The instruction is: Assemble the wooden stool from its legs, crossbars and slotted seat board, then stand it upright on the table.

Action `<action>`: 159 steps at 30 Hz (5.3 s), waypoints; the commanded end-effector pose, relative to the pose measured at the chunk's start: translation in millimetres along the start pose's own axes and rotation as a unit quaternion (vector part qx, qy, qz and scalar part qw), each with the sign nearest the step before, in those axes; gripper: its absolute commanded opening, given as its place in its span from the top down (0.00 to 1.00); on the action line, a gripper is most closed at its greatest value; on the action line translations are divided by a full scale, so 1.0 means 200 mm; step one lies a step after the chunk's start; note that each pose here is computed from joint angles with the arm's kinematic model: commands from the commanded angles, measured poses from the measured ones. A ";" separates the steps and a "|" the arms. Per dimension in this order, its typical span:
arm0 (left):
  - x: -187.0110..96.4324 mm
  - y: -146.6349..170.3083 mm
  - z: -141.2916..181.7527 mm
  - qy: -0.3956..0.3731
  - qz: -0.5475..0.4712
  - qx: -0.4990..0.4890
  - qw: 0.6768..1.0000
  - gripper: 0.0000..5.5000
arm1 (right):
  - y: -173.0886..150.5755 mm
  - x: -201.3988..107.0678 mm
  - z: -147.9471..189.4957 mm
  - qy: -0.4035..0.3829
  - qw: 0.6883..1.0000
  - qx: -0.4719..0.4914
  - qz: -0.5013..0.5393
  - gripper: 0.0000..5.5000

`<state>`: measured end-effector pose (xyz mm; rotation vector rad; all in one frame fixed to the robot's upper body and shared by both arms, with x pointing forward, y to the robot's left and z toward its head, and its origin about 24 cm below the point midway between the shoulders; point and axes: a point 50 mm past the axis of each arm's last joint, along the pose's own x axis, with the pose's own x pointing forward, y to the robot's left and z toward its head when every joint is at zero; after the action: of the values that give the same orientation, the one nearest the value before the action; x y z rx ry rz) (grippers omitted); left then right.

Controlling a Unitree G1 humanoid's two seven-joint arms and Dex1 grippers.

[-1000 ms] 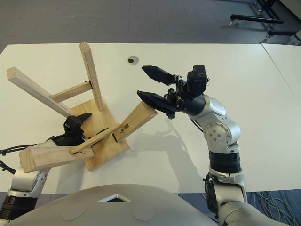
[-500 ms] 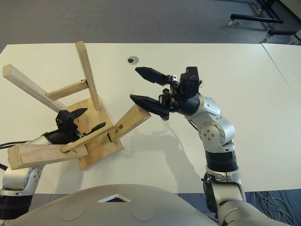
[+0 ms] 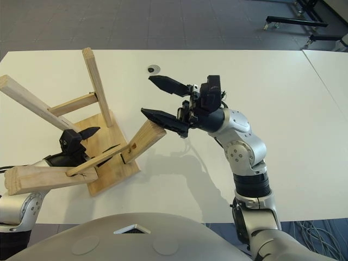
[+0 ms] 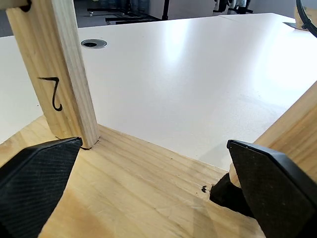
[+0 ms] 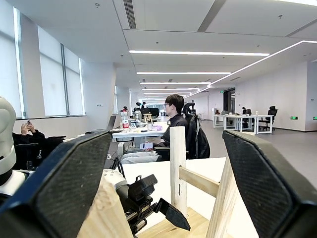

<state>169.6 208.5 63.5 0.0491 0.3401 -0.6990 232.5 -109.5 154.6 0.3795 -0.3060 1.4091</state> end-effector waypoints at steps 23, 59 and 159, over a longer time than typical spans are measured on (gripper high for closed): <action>0.00 -0.01 0.06 -0.001 -0.031 0.021 0.999 0.02 | 0.02 0.08 -0.09 0.043 0.999 -0.004 0.006 0.25; 0.01 -0.03 0.07 0.017 -0.064 0.032 0.997 0.02 | 0.04 0.25 -0.15 0.048 0.999 -0.006 0.025 0.25; -0.16 -0.14 0.20 -0.231 -0.041 -0.046 0.971 0.02 | -0.27 0.14 0.06 0.149 0.976 0.045 0.150 0.25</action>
<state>137.0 194.3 115.6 -0.2333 -0.1189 -0.7207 292.1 -98.9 172.0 0.2117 -0.0473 1.7472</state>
